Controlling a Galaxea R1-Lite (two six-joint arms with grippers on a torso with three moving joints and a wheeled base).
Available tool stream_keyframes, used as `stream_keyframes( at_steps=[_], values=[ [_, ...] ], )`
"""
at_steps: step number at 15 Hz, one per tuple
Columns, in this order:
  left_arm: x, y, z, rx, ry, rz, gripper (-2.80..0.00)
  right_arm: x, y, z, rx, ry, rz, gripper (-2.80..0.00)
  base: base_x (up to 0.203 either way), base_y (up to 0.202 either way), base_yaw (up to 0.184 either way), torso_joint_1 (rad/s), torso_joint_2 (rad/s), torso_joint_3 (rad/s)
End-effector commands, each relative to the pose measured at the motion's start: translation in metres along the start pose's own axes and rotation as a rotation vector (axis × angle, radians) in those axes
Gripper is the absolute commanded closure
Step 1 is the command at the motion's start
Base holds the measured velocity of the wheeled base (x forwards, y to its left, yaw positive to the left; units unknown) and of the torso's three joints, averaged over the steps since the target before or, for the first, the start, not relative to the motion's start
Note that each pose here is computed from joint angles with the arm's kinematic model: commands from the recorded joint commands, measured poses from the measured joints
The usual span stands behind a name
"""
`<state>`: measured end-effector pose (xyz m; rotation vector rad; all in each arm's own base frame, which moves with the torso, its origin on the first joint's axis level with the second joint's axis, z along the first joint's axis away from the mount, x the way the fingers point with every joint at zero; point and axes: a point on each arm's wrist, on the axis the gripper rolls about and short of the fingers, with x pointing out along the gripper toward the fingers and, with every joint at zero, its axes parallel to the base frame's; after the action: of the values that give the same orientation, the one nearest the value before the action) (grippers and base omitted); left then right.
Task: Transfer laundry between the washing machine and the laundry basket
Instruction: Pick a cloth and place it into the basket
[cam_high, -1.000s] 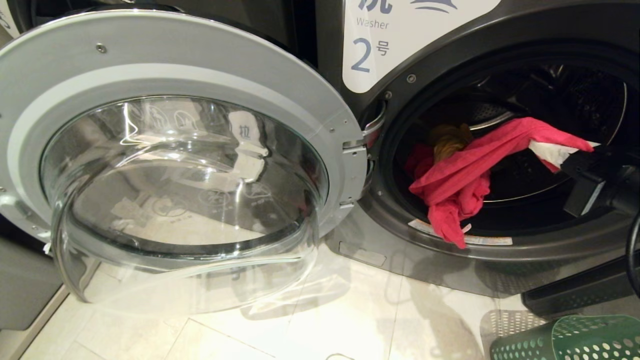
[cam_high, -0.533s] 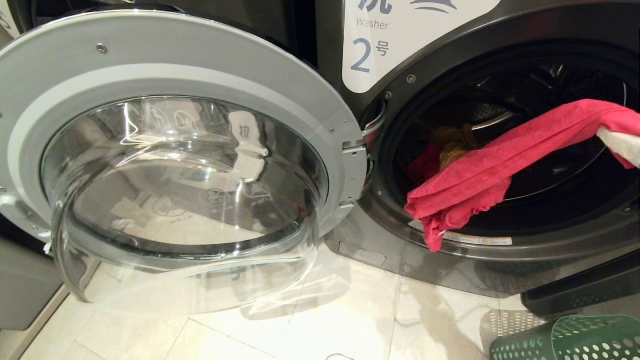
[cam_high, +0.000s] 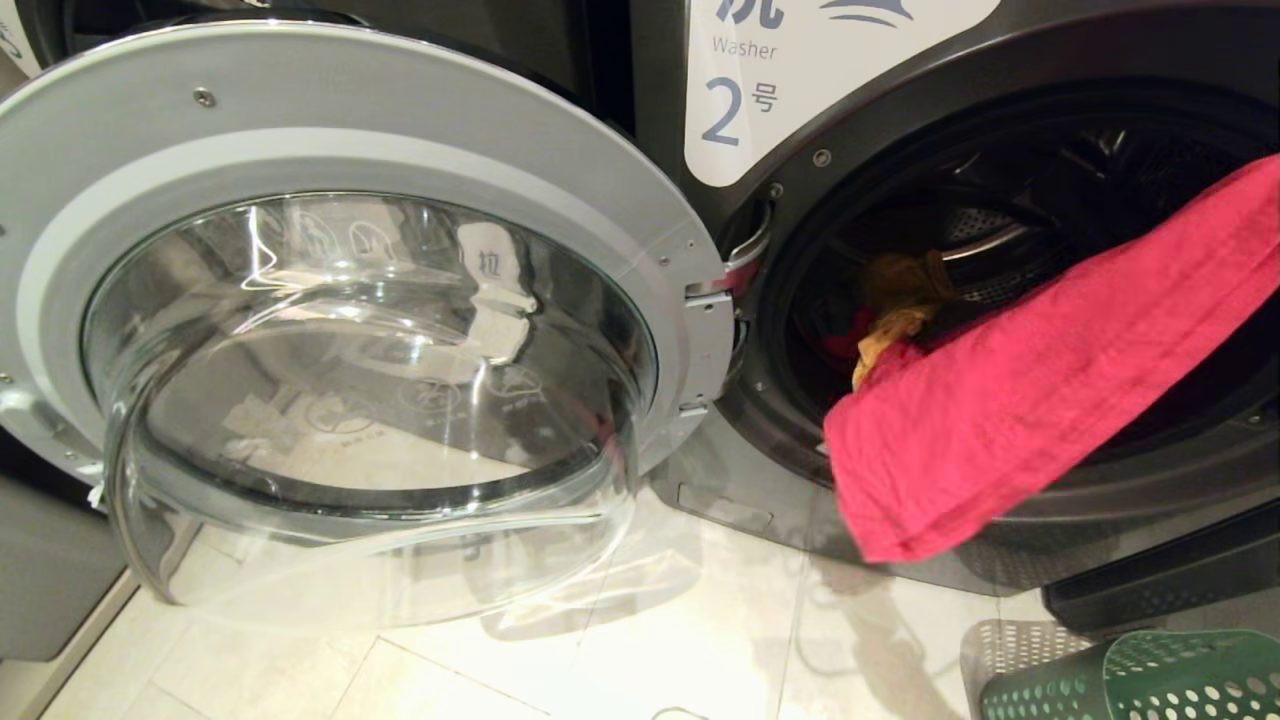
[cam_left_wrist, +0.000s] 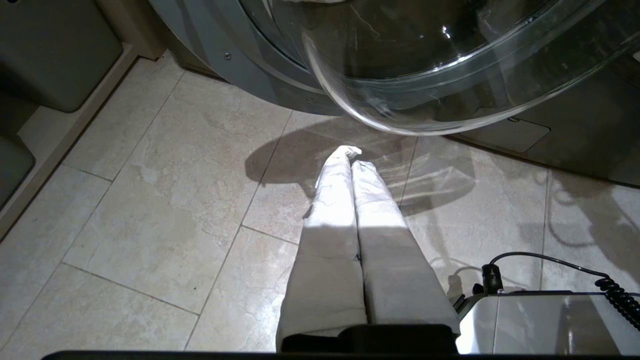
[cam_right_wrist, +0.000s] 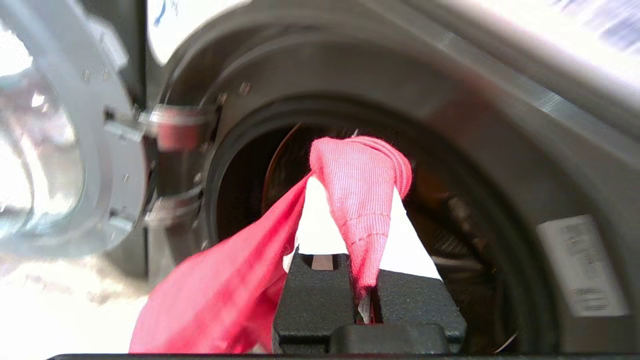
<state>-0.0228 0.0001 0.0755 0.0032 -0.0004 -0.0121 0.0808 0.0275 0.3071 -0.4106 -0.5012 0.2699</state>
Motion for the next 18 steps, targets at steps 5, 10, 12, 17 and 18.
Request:
stream_keyframes(
  at_steps=[5, 10, 12, 17, 18],
  values=[
    [0.000, 0.000, 0.000, 0.000, 0.000, 0.000, 0.00, -0.037, -0.011, 0.027, 0.006, -0.047, -0.023, 0.00, 0.000, 0.000, 0.000, 0.000, 0.00, 0.000],
    [0.000, 0.000, 0.000, 0.000, 0.000, 0.000, 0.00, -0.057, -0.020, 0.045, 0.064, -0.045, -0.117, 0.00, 0.000, 0.000, 0.000, 0.000, 0.00, 0.000],
    [0.000, 0.000, 0.000, 0.000, 0.000, 0.000, 0.00, -0.067, -0.026, 0.056, 0.120, -0.018, -0.139, 0.00, 0.000, 0.000, 0.000, 0.000, 0.00, 0.000],
    [0.000, 0.000, 0.000, 0.000, 0.000, 0.000, 0.00, -0.077, -0.040, 0.083, 0.151, -0.075, -0.191, 0.00, 0.000, 0.000, 0.000, 0.000, 0.00, 0.000],
    [0.000, 0.000, 0.000, 0.000, 0.000, 0.000, 0.00, -0.079, -0.042, 0.088, 0.155, -0.087, -0.197, 0.00, 0.000, 0.000, 0.000, 0.000, 0.00, 0.000]
  ],
)
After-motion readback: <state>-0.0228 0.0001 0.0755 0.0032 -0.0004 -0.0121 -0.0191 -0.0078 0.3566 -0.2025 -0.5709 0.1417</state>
